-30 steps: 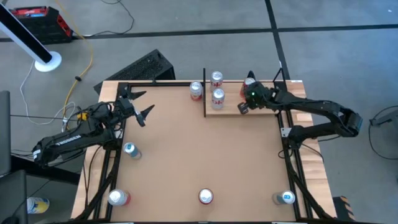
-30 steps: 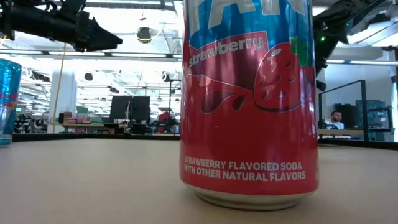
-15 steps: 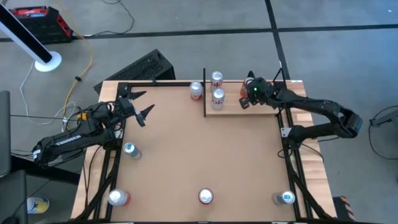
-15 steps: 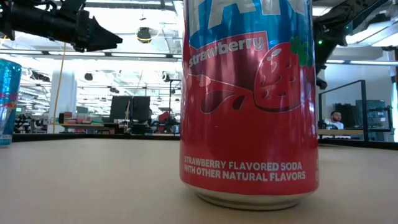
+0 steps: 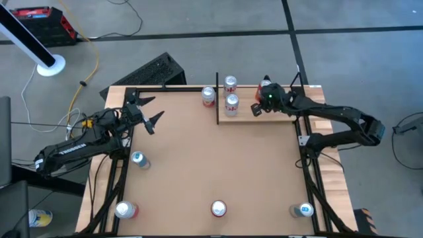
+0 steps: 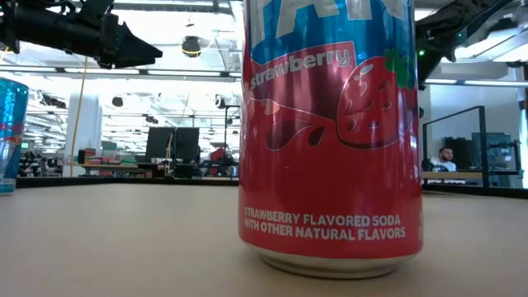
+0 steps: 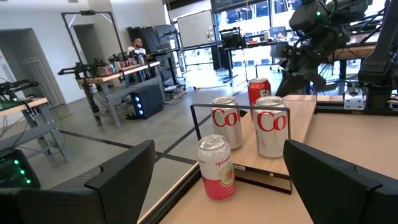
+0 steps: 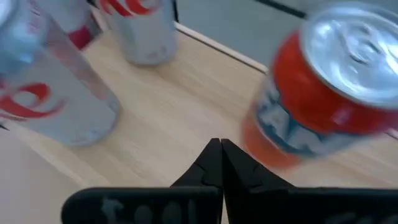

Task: Place canned beverage on shelf
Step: Put the top orange soda can on the shelf

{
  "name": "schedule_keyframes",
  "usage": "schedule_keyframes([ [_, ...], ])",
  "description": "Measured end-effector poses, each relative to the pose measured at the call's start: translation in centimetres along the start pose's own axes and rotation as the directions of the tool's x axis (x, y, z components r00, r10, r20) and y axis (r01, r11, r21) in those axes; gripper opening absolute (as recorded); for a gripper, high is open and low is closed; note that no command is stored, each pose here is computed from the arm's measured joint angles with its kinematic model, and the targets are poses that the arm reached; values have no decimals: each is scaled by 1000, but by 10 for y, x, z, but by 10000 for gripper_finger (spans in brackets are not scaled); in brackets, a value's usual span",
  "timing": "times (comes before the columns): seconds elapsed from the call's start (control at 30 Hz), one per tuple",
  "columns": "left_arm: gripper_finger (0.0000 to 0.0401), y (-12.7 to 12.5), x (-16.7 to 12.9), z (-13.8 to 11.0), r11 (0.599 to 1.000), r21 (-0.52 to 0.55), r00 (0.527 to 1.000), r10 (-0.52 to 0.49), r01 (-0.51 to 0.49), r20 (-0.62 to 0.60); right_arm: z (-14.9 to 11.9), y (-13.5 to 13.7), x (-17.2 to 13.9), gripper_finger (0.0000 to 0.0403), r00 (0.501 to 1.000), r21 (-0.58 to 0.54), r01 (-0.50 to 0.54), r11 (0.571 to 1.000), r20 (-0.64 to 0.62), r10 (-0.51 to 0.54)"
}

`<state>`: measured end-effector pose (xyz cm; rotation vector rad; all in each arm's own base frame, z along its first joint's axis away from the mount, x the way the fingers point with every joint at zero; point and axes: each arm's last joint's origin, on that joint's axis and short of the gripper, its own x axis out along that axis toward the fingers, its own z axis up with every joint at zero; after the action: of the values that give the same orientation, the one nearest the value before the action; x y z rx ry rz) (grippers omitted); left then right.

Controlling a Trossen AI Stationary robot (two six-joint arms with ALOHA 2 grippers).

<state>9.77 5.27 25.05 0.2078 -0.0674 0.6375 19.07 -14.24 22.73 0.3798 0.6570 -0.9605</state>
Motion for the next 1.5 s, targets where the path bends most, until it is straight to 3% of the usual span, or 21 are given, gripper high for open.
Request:
schedule_keyframes([
  [0.17, 341, 0, 0, 0, 1000, -1, 1000, 0, 0, 0, 5, 3, 8, 19, 999, 16, 17, 1000, 52, -17],
  [0.47, 341, 0, 0, 0, 1000, 0, 1000, 0, 0, -1, 0, -3, 38, 20, 996, 26, 93, 995, 0, -93],
  [0.87, 341, 0, 0, -1, 1000, 10, 1000, -1, 1, -8, 2, -15, 43, 20, 985, 46, 173, 984, 3, -174],
  [1.13, 341, 0, 0, -1, 1000, 10, 1000, -1, 1, -8, -5, -6, 33, 20, 996, 18, 15, 1000, -84, -13],
  [1.33, 341, 0, 0, -1, 1000, 10, 1000, -1, 1, -9, -6, -13, 14, 20, 991, 18, 97, 995, -91, -95],
  [1.5, 341, 0, 0, -1, 1000, 9, 1000, -1, 1, -8, -1, -19, 6, 20, 994, 34, 104, 994, -46, -102],
])
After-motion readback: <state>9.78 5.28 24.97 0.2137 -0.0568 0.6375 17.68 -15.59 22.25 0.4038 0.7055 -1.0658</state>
